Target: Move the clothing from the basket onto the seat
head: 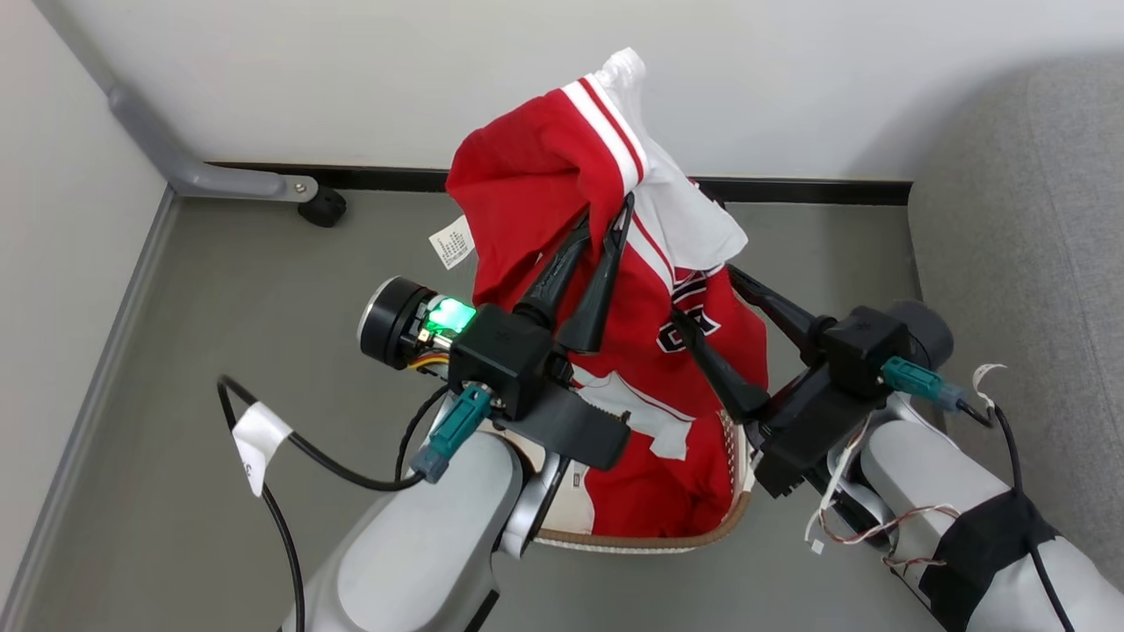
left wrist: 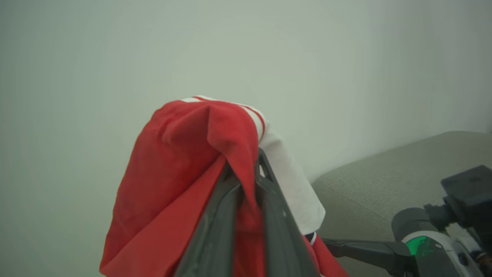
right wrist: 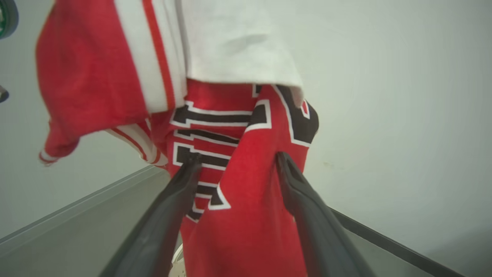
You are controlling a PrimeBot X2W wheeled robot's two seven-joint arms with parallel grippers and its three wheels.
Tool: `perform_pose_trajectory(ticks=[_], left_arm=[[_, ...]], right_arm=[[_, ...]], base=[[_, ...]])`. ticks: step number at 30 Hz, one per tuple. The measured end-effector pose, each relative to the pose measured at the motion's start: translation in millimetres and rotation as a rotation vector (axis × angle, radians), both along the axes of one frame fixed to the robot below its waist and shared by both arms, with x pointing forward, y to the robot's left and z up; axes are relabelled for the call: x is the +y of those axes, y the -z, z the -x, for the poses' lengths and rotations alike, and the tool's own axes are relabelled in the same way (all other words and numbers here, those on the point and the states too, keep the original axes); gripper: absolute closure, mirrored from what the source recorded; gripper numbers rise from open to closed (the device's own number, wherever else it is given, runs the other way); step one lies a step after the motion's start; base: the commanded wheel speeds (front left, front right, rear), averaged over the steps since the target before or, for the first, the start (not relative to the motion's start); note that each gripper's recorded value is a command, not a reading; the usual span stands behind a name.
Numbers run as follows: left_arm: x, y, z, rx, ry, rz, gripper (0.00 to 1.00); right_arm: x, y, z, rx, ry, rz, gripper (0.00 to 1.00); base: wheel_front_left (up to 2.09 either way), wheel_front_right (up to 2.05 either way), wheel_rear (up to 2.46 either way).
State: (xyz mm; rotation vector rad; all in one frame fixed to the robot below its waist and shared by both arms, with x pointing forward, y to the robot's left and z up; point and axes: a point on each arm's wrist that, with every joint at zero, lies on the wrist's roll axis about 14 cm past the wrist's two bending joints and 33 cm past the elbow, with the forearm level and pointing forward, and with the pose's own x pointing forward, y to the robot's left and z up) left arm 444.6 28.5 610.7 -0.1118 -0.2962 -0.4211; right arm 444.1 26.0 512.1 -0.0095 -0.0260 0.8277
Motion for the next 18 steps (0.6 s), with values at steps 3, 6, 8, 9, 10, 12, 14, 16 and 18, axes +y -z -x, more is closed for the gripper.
perform_pose_trajectory(ticks=[3, 6, 8, 9, 10, 12, 14, 16, 18], left_arm=[[0, 2, 2, 0.003, 0.004, -0.012, 1.0], [-2, 3, 4, -0.001, 0.014, -0.025, 1.0], [-7, 2, 8, -0.004, 0.033, -0.03, 1.0], [-10, 2, 11, -0.004, 0.044, -0.031, 1.0], [-12, 2, 12, -0.005, 0.052, -0.032, 1.0], [-15, 2, 15, -0.004, 0.066, -0.029, 1.0], [-15, 1, 15, 0.001, 0.071, -0.021, 1.0], [-13, 4, 14, 0.01, 0.065, -0.016, 1.0], [-12, 5, 13, 0.016, 0.063, -0.013, 1.0]], right_arm=[[6, 2, -5, -0.001, -0.013, 0.018, 0.0], [13, 7, -7, 0.008, -0.034, 0.036, 0.0], [21, 10, -7, 0.012, -0.054, 0.049, 0.0], [25, 11, -7, 0.017, -0.065, 0.057, 0.0], [30, 11, -6, 0.021, -0.076, 0.056, 0.0], [38, 12, -6, 0.026, -0.094, 0.055, 0.51], [44, 11, -7, 0.028, -0.106, 0.054, 1.0], [48, 11, -8, 0.031, -0.113, 0.051, 1.0], [49, 11, -10, 0.045, -0.11, 0.042, 1.0]], base=[[0.0, 0.0, 0.0], [0.0, 0.0, 0.0], [0.0, 0.0, 0.0], [0.0, 0.0, 0.0], [0.0, 0.0, 0.0], [0.0, 0.0, 0.0], [0.0, 0.0, 0.0], [0.0, 0.0, 0.0], [0.0, 0.0, 0.0]])
